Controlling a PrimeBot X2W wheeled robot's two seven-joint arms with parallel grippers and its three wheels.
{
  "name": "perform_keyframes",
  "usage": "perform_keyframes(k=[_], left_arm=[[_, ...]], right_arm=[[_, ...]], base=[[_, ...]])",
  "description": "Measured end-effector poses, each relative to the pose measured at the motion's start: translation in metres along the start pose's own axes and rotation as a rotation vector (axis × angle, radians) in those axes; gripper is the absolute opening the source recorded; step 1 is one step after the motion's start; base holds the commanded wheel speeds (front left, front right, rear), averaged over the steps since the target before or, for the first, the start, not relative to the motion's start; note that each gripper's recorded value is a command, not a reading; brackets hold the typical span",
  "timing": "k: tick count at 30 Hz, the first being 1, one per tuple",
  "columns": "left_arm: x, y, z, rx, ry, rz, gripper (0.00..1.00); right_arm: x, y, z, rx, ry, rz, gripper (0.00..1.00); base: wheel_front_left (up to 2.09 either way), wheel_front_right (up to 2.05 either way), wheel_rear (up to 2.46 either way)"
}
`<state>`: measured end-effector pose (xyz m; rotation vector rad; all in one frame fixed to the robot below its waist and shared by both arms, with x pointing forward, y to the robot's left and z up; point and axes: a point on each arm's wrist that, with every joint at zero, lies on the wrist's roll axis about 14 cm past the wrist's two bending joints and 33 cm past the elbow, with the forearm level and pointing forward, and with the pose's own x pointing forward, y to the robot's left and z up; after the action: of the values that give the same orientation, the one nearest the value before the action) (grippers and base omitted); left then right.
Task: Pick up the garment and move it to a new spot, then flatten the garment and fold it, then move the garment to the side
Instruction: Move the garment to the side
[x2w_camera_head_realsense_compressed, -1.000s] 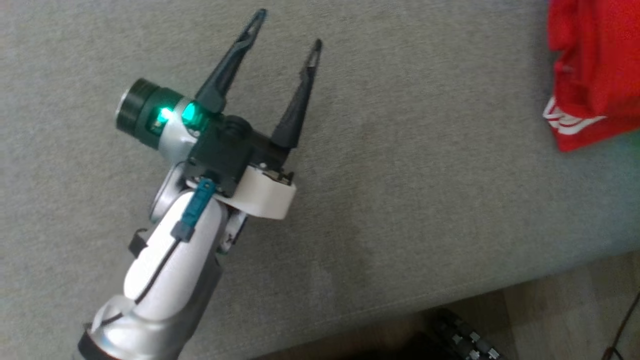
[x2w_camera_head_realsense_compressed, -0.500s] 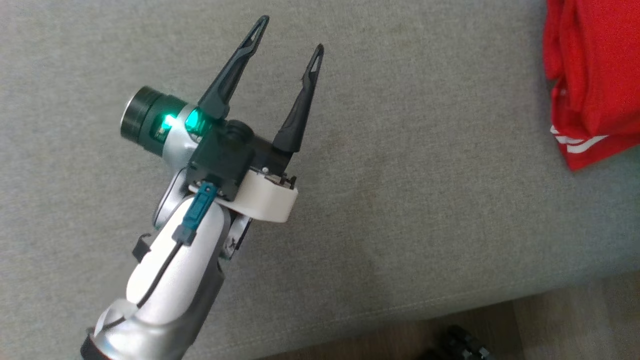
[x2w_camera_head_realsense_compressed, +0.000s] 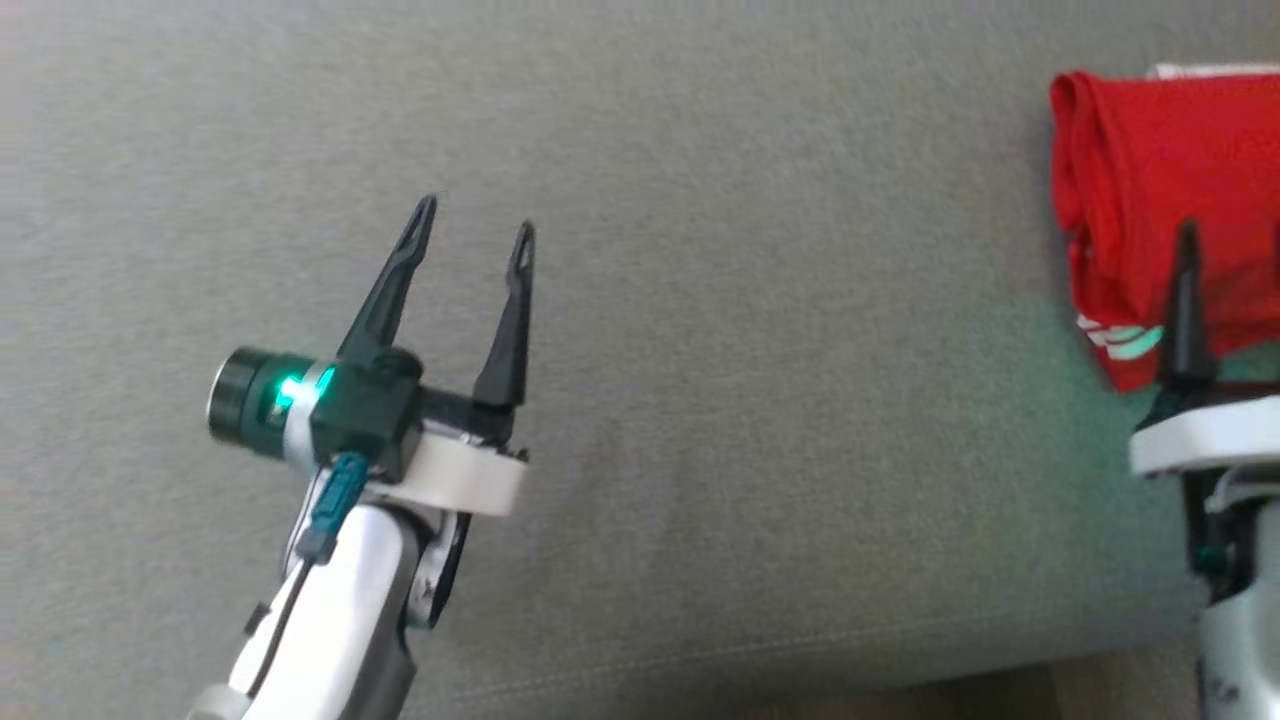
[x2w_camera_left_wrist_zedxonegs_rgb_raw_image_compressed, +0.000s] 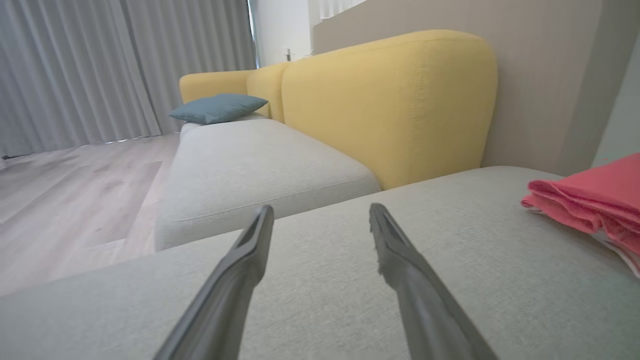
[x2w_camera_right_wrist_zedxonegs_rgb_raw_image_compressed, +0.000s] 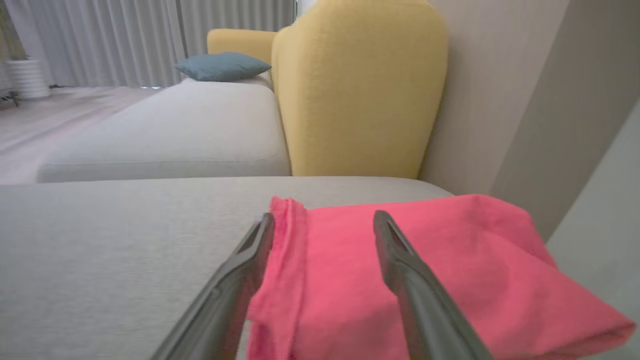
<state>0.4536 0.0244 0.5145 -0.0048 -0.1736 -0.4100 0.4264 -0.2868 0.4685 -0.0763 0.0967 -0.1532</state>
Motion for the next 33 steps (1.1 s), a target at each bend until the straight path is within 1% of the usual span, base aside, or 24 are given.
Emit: perform_keyframes(k=[1,2,3,10,14,18,26,33], left_arm=[[-0.005,0.005,0.001,0.005,0.004,0.016,1.00],[-0.015,0.017,0.002,0.011,0.016,0.058,1.00],[-0.020,0.023,0.002,0.017,0.024,0.085,1.00],[-0.063,0.064,-0.003,0.039,0.087,0.249,1.00],[-0.089,0.084,-0.004,0.046,0.119,0.335,1.00],[-0.108,0.091,-0.004,0.039,0.136,0.370,1.00],[-0.126,0.085,0.000,0.033,0.138,0.360,1.00],[-0.136,0.080,0.002,0.026,0.140,0.350,1.00]], right_arm=[[-0.002,0.008,0.003,0.016,-0.005,0.016,1.00],[-0.005,0.026,0.009,0.050,-0.022,0.056,1.00],[-0.005,0.036,0.014,0.067,-0.034,0.076,1.00],[-0.017,0.103,0.029,0.141,-0.059,0.248,1.00],[-0.027,0.127,0.036,0.166,-0.070,0.308,1.00],[-0.037,0.133,0.040,0.174,-0.078,0.327,1.00],[-0.065,0.126,0.036,0.180,-0.062,0.316,1.00],[-0.079,0.121,0.044,0.188,-0.085,0.302,1.00]], base=[[0.00,0.00,0.00],[0.00,0.00,0.00],[0.00,0.00,0.00],[0.00,0.00,0.00],[0.00,0.00,0.00],[0.00,0.00,0.00],[0.00,0.00,0.00],[0.00,0.00,0.00]])
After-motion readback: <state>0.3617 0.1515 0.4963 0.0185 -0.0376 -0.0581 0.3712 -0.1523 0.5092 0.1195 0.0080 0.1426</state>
